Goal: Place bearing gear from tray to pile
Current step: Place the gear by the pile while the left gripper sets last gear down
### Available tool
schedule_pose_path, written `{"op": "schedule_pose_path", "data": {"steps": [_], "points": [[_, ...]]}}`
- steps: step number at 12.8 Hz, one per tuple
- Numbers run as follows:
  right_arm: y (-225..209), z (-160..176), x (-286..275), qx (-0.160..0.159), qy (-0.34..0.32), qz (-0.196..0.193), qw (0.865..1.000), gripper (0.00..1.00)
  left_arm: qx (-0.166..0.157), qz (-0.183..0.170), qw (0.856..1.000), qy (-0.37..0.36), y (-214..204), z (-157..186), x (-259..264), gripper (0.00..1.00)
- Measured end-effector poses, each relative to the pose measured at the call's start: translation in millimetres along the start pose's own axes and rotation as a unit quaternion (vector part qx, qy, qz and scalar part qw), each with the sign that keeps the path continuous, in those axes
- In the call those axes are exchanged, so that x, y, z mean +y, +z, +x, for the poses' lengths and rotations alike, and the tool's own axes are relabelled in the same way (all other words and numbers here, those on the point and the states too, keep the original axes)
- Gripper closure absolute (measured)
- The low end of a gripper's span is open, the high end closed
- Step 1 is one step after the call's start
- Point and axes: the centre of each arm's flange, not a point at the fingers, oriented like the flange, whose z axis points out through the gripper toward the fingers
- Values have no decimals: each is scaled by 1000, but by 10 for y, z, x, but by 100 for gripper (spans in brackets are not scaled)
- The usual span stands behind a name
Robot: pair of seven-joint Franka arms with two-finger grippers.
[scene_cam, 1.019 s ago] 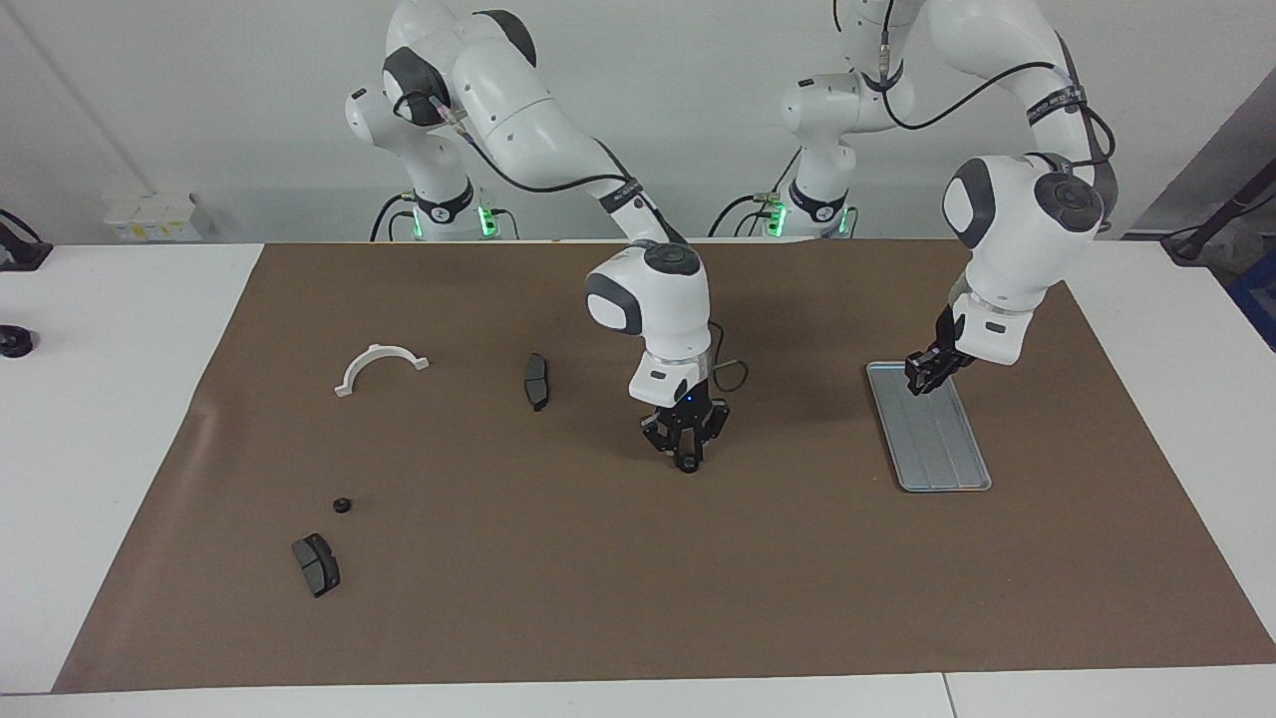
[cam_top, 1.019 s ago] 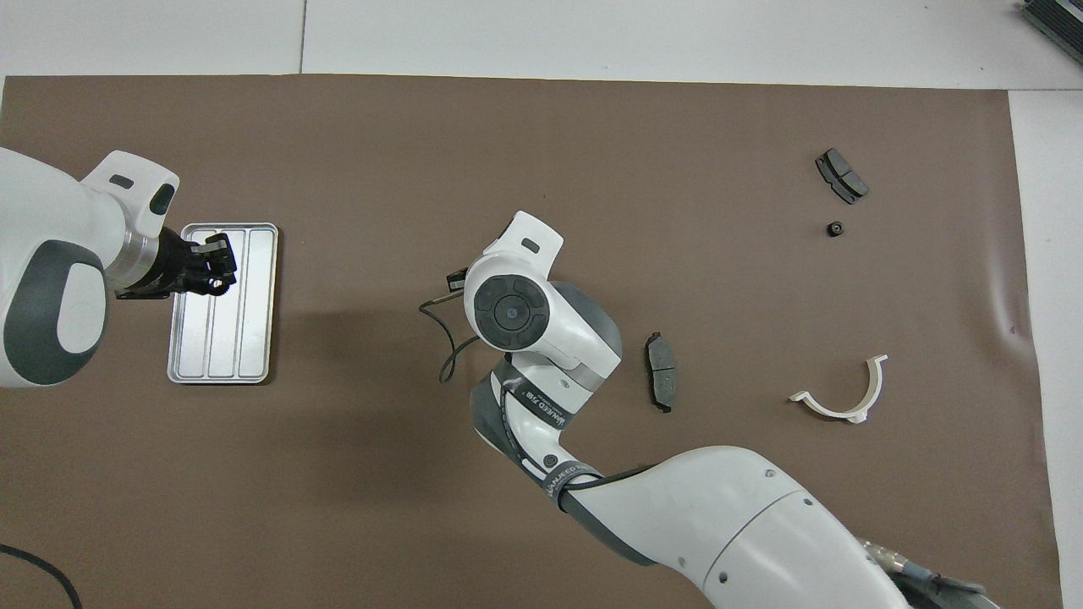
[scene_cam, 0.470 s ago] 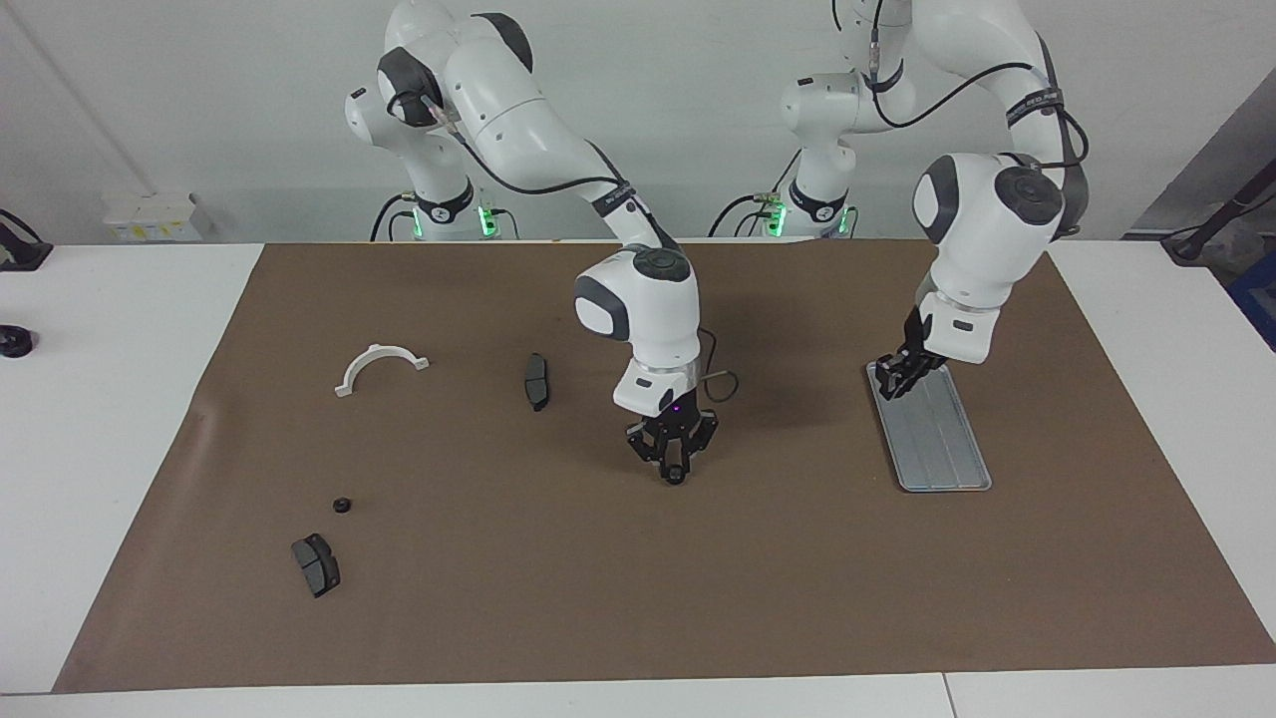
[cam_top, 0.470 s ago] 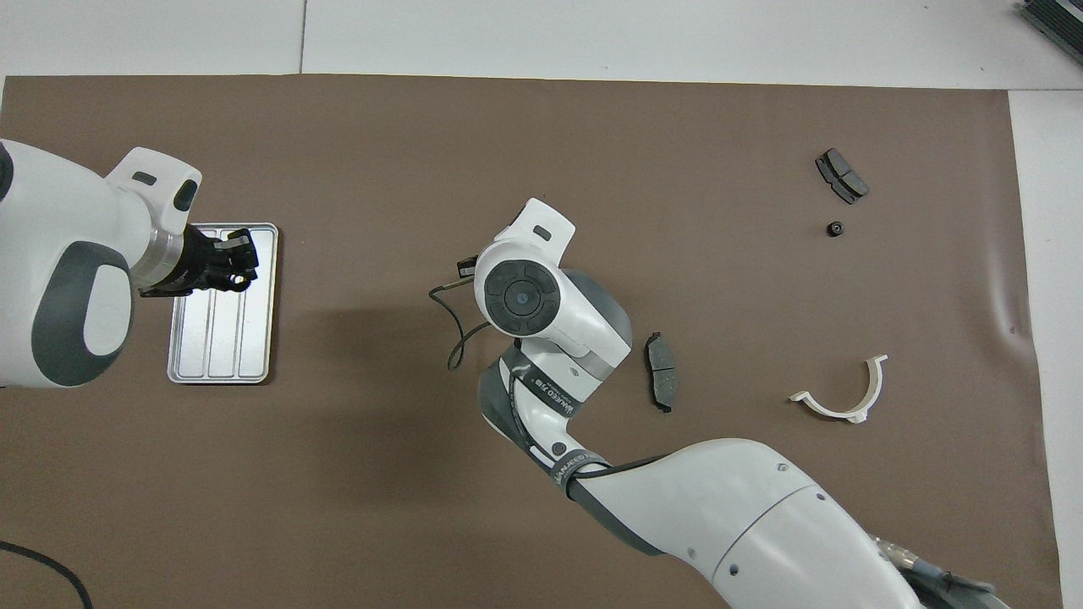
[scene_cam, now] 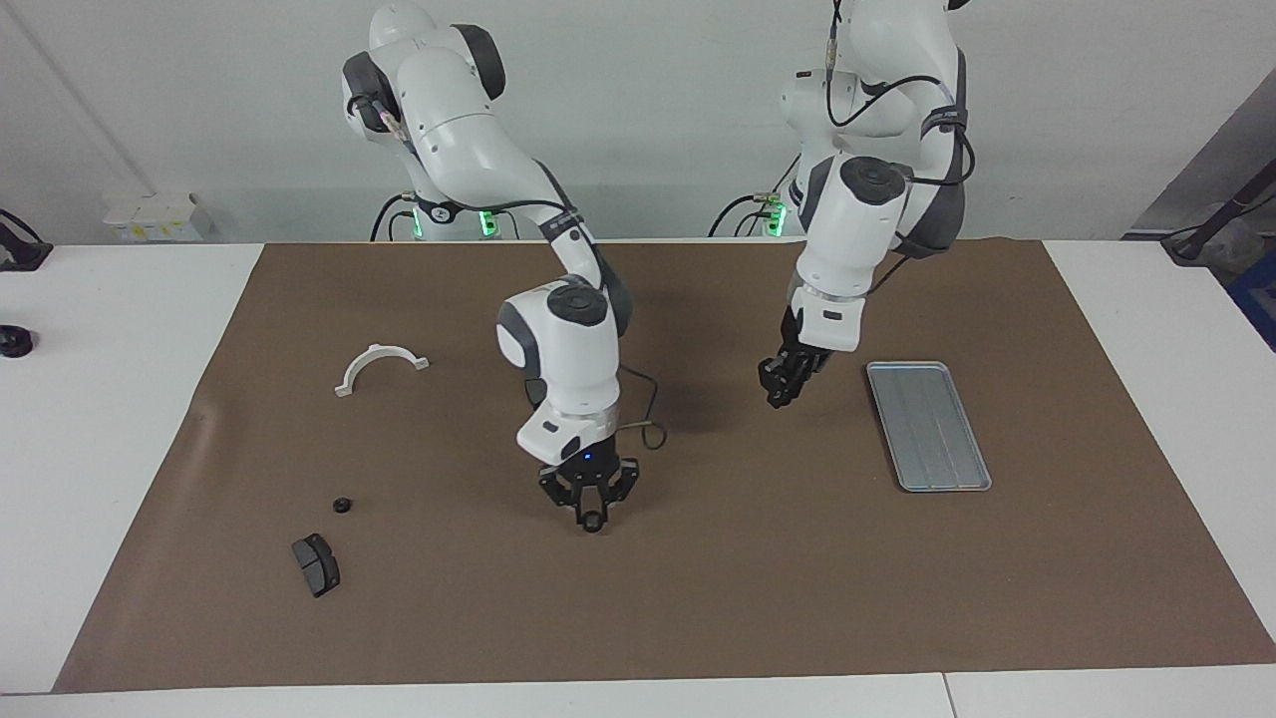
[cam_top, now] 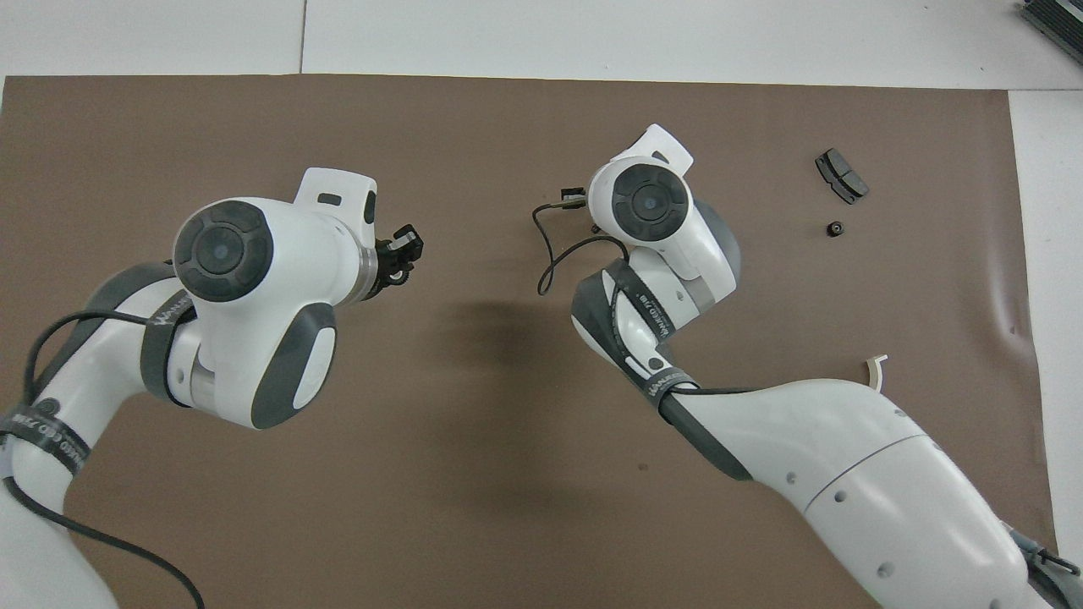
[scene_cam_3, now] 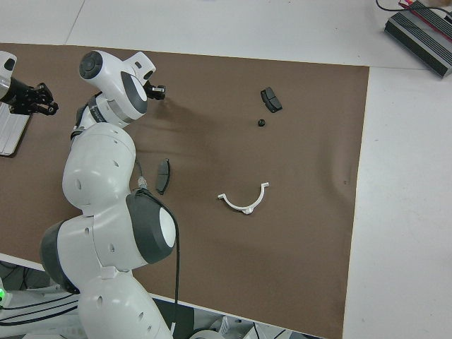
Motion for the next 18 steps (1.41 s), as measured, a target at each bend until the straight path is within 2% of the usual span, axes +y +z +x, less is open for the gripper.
{"op": "schedule_pose_path", "data": {"steps": [3,7,9,13,15,17,18], "points": [[158,243,872,-2,20,-19,1000,66,7,-38,999,-28,413,-267,272,65],[248,370,1487,4,37,-27,999,66,-1,-74,995,-68,959,-782,556,65],[289,407,1723,15,49,-28,998,66,2,-95,991,-92,1081,-818,583,65],[333,427,2082,15,55,-36,998,66,3,-100,990,-99,1192,-824,565,61],[337,433,2157,15,58,-36,998,66,5,-99,990,-101,1196,-796,550,42],[328,434,2079,16,55,-31,998,66,7,-96,990,-103,1166,-735,538,17],[324,435,2045,16,53,-30,998,59,11,-92,991,-100,1085,-651,521,4]]}}
